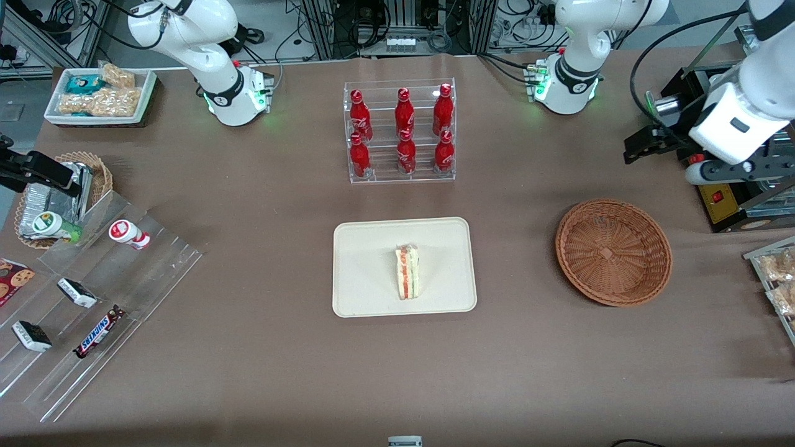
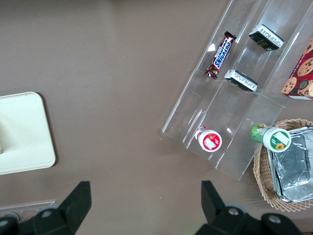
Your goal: Place sandwich from basket to tray
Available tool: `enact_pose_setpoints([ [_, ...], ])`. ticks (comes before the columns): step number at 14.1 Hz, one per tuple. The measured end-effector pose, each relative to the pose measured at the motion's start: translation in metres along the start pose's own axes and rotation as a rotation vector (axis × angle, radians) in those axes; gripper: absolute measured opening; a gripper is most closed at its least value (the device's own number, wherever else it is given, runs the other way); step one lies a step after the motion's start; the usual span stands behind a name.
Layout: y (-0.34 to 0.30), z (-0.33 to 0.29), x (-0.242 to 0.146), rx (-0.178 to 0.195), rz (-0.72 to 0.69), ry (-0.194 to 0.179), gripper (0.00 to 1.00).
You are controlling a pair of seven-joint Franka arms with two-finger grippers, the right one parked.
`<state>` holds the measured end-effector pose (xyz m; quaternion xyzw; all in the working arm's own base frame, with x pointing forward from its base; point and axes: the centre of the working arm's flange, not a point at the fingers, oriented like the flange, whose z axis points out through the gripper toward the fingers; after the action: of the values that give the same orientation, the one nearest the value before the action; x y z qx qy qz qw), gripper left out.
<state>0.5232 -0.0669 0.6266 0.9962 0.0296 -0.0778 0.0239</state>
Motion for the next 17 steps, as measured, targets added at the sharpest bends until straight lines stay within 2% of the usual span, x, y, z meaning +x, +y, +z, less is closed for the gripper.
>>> enact_pose_setpoints([
  [4,-0.029,-0.009,-0.003,-0.015,0.025,0.026,1.00],
  [9,-0.029,-0.008,0.001,-0.017,0.030,0.046,1.00],
  [12,-0.031,-0.008,0.002,0.003,0.027,0.054,1.00],
  [15,-0.033,-0.008,0.009,0.019,0.023,0.103,1.00],
  [17,-0.034,-0.007,0.010,0.020,0.023,0.106,1.00],
])
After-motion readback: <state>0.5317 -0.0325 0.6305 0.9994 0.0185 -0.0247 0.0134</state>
